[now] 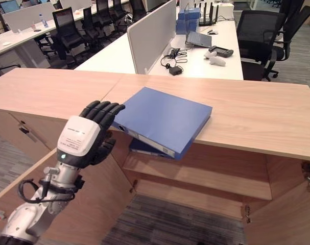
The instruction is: Put the empty folder in the office cabinet
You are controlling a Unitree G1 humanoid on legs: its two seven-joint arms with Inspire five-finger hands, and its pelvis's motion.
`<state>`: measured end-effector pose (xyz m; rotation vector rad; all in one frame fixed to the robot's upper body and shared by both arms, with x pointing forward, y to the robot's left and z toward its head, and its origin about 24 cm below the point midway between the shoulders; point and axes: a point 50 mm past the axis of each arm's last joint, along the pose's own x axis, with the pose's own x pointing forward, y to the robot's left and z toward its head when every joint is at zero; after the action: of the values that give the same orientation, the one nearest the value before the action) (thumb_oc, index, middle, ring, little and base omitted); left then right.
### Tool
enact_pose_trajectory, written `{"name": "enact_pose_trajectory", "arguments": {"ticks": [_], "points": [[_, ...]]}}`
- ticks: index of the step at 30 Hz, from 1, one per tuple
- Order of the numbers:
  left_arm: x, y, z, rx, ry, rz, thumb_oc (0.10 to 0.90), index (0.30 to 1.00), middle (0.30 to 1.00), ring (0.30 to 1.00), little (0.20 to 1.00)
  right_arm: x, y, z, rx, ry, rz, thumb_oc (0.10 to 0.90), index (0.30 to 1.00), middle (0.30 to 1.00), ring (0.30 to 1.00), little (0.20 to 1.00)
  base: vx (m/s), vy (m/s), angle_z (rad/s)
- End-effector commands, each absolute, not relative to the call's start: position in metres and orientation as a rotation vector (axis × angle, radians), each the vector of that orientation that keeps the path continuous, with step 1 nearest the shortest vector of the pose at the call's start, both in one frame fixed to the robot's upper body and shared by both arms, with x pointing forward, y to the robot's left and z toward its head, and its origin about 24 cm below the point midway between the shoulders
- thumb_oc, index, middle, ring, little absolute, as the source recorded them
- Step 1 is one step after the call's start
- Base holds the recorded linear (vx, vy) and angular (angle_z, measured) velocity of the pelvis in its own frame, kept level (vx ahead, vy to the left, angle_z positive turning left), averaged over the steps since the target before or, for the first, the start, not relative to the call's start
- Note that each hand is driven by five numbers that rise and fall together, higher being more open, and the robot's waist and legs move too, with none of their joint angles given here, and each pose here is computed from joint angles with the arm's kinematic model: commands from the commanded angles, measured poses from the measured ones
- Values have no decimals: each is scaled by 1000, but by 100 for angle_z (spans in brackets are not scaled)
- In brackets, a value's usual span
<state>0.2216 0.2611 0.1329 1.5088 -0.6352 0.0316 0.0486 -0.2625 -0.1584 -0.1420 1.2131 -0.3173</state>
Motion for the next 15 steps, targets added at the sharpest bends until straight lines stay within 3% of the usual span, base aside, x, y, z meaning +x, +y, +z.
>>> {"name": "enact_pose_trajectory", "arguments": {"ticks": [1,15], "points": [[238,253,181,1487,-839,128,800,900,900,900,900,79,-265,-152,-159,1112,-296,800,900,900,900,900,0,0,0],[248,238,173,1421,-807,24,800,900,900,900,900,74,-264,-154,-109,1132,-338,800,900,900,900,900,0,0,0]]}}
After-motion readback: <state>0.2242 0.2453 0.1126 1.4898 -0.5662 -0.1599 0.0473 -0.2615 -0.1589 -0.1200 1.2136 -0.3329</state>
